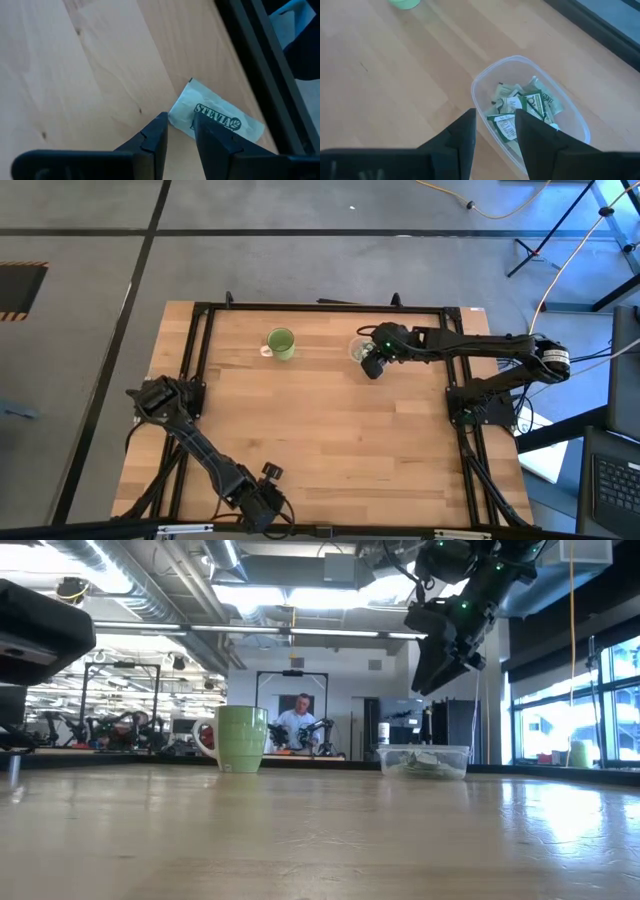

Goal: Pick and place items into bin
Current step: Put the white stevia packet into the transparent bin

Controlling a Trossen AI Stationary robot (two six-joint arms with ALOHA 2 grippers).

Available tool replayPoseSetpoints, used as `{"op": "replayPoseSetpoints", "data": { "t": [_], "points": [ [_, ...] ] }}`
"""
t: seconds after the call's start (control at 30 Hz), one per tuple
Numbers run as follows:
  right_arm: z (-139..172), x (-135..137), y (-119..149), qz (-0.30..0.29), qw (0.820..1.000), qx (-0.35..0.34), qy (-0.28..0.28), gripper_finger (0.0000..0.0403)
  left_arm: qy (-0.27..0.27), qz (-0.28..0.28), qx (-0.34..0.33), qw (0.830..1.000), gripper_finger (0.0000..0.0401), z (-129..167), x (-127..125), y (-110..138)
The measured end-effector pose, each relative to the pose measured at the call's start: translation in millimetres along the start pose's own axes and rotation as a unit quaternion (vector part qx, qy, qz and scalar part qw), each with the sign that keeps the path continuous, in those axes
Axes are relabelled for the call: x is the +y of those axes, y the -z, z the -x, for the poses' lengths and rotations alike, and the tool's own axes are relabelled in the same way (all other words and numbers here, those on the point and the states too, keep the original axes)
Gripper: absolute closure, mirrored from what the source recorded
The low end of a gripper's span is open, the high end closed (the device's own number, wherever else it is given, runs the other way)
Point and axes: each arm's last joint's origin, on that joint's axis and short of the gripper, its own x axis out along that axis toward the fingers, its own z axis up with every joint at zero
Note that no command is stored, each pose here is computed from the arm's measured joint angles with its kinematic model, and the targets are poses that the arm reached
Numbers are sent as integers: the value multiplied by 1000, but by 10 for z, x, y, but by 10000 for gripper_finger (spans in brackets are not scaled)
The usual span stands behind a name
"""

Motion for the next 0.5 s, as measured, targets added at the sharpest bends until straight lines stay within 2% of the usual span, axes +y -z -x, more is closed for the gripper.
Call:
{"op": "replayPoseSetpoints", "data": {
  "t": [0.4, 0.5],
  "points": [
    [0, 0, 1, 4, 1000, 0, 0, 263, 8, 1, 7, 1000, 387, -21, 2, 6],
    [0, 0, 0, 11, 1000, 0, 0, 263, 8, 3, 8, 1000, 397, -24, 8, 7]
  ]
}}
